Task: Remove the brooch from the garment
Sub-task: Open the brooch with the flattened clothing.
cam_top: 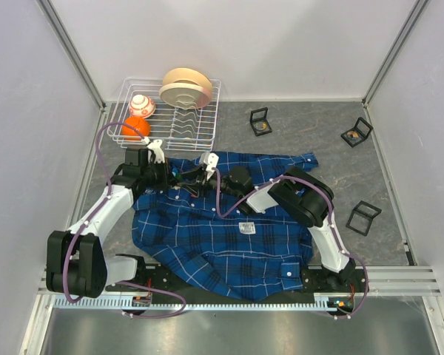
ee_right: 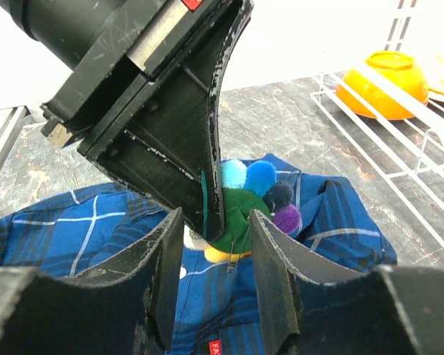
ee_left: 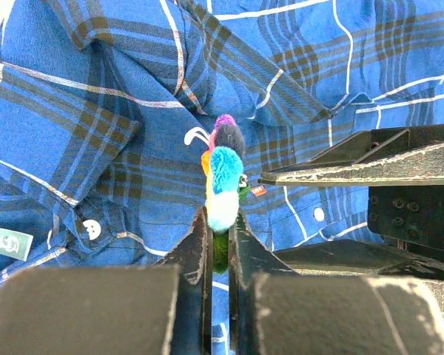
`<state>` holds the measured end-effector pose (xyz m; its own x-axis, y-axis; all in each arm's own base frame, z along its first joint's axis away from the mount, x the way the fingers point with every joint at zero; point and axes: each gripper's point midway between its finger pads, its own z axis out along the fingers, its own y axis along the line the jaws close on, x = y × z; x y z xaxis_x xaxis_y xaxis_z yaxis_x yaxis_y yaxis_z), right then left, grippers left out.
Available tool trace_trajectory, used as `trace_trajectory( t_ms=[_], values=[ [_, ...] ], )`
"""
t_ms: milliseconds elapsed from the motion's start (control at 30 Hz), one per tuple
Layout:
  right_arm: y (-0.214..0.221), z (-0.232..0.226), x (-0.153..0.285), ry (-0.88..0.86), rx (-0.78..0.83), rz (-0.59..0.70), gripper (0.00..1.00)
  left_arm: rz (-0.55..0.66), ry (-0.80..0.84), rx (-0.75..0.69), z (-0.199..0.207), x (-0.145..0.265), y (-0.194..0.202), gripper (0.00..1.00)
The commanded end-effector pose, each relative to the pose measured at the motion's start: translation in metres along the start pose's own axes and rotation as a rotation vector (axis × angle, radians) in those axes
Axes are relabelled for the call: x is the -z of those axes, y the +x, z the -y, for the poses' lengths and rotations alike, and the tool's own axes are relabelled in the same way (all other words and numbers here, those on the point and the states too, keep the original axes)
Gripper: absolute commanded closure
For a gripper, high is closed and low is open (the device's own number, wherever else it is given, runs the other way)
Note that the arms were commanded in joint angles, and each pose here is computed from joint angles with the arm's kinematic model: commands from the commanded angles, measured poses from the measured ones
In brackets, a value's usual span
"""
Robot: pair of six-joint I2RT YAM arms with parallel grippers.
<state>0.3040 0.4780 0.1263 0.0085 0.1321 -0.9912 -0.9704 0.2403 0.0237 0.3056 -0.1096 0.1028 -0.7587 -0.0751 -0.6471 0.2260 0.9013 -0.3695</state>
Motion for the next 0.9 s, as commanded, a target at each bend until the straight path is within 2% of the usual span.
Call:
trace_trajectory(
  t_ms=[0,667,867],
  values=[
    [-0.028,-0.004,-0.011,-0.036,0.053,0.065,0.52,0.051,0.048,-0.054,0.009,0.003,-0.012,0.98],
    [-0.004,0.002,-0.009,-0.007,-0.039,0.032,0.52,0.081,0.041,-0.069,0.01,0.011,-0.016,0.98],
    [-0.004,0.001,-0.012,-0.018,-0.04,0.032,0.55,0.082,0.044,-0.072,0.011,0.011,-0.016,0.98]
  ],
)
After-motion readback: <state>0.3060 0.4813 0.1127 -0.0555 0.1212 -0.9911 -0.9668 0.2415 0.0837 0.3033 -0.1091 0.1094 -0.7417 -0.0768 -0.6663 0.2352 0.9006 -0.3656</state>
